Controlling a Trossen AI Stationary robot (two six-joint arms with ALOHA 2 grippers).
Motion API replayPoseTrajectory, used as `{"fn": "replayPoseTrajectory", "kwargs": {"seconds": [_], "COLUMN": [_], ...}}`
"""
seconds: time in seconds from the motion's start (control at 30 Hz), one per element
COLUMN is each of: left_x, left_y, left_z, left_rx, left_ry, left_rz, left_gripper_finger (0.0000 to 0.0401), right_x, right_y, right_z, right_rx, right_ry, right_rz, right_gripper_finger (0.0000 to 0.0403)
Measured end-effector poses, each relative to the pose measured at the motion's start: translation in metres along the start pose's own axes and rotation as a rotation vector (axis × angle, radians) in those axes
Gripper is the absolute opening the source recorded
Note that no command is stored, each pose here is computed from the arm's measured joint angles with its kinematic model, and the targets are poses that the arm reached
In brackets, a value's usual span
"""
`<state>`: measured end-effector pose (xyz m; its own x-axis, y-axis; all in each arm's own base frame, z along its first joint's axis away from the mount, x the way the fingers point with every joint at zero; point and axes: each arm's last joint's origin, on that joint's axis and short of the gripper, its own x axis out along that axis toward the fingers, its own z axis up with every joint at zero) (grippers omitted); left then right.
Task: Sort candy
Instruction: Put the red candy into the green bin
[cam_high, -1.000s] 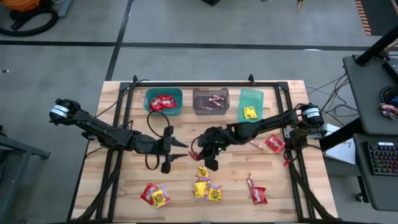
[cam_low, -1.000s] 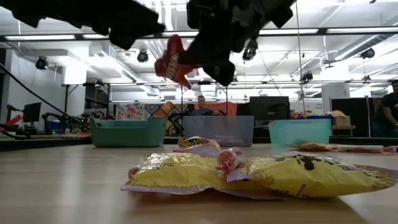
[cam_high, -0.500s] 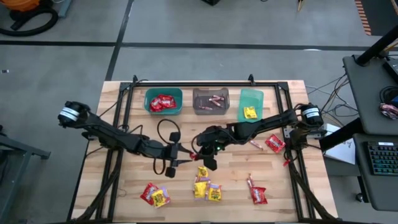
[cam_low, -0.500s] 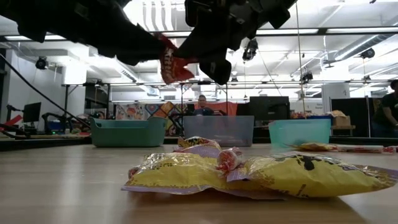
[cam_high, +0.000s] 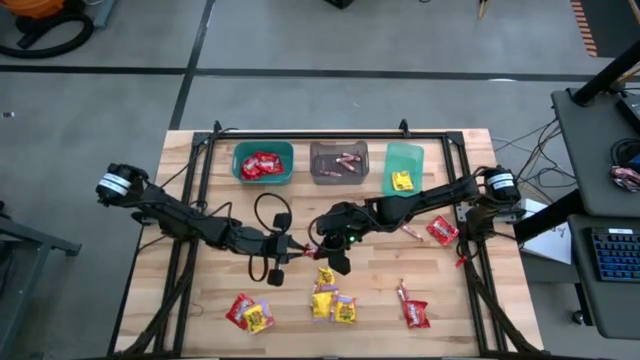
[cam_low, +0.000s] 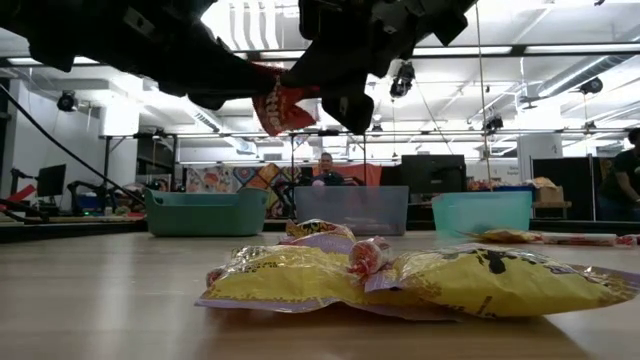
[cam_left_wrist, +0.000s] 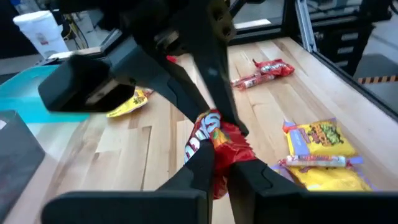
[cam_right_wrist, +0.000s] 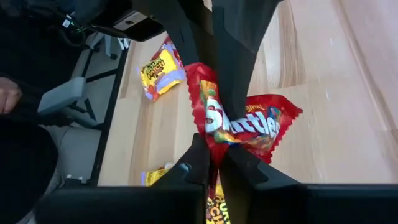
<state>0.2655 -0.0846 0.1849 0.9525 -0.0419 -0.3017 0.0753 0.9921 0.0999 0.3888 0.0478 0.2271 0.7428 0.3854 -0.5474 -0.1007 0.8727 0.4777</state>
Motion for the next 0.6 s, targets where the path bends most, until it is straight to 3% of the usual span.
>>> {"fn": "replayPoseTrajectory", "kwargs": {"seconds": [0.4,0.6], "left_x": [-0.003,-0.017], "left_y": [0.003,0.008], "left_z": [-0.011,0.009], "left_rx": [-0.207,-0.322], "left_ry": [0.042,-0.057], "left_rz": [0.072,0.074], "left_gripper_finger": [0.0000,0.0000], "right_x": [-0.022,-0.041], "right_y": [0.007,0.015], "right_z": [0.013,0.020], "right_rx": [-0.055,-0.140], "right_ry": [-0.108,-0.161], "right_rz": [-0.125,-0.184], "right_gripper_finger": [0.0173,0.0219]}}
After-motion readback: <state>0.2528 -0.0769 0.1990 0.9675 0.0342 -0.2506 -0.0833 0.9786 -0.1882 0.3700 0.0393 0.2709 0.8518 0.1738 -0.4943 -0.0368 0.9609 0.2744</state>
